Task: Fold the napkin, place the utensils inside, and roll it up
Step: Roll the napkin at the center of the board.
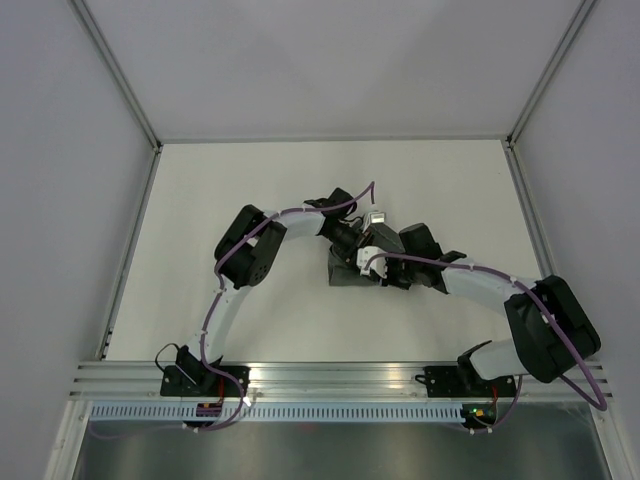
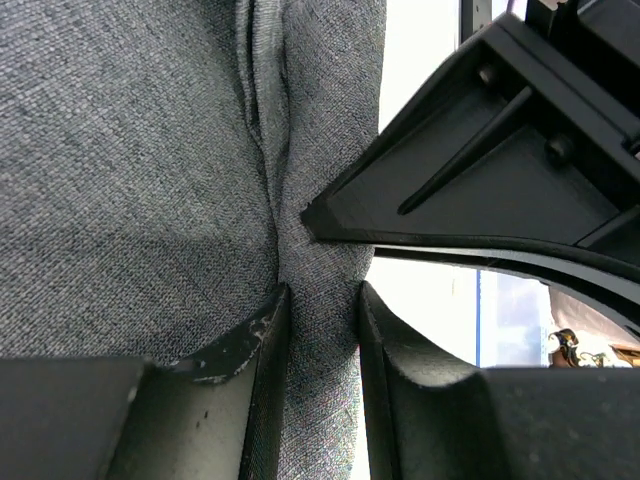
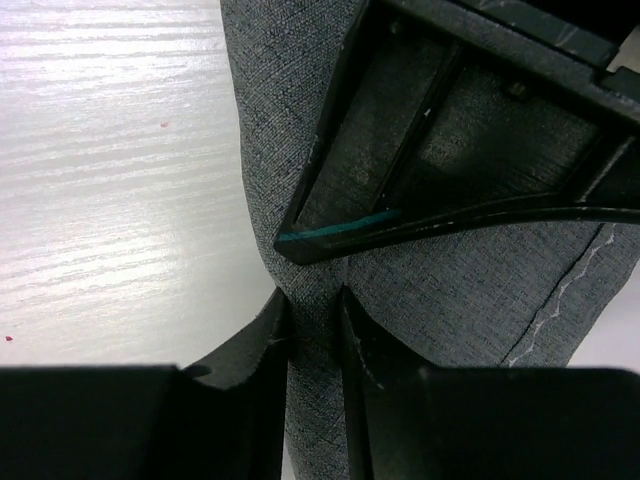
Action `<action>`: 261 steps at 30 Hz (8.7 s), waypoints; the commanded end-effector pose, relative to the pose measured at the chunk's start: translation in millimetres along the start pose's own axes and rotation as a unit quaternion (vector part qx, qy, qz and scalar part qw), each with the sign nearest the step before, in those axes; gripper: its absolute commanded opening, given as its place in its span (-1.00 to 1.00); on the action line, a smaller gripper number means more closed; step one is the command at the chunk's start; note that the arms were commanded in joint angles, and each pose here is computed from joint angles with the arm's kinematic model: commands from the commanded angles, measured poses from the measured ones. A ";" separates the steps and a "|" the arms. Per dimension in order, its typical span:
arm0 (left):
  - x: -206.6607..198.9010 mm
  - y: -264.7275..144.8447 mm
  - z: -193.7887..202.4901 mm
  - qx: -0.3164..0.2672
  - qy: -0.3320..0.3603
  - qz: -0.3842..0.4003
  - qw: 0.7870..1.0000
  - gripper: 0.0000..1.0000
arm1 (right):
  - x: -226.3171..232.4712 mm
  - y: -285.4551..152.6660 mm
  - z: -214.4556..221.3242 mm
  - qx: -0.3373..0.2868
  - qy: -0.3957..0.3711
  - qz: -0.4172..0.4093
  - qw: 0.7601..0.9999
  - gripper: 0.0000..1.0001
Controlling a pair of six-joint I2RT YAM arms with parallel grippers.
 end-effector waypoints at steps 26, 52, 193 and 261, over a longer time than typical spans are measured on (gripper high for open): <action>-45.3 -95.4 -44.6 -0.178 0.014 -0.198 0.964 0.68 | -29.5 17.9 15.5 0.006 0.177 -0.258 0.950 -0.77; -117.8 -100.7 0.8 -0.254 0.267 -0.505 0.781 0.09 | -44.7 50.9 55.5 0.047 0.296 -0.339 0.892 -0.80; -37.2 -80.1 -59.0 -0.137 -0.044 -0.250 0.957 0.47 | -16.2 8.5 18.4 0.001 0.105 -0.223 0.969 -0.68; -56.6 62.2 43.5 0.036 0.415 -0.458 0.785 -0.63 | -84.6 22.9 29.7 0.004 0.276 -0.347 0.896 -0.05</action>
Point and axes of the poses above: each gripper's point midway between its finger pads, its own y axis out along the fingers, its own x axis along the line the jaws close on, z = x × y, the point moved 8 cm from there along -y, back along the fingers, and after that the axes turned 4 degrees about -y, right-handed, at the moved point
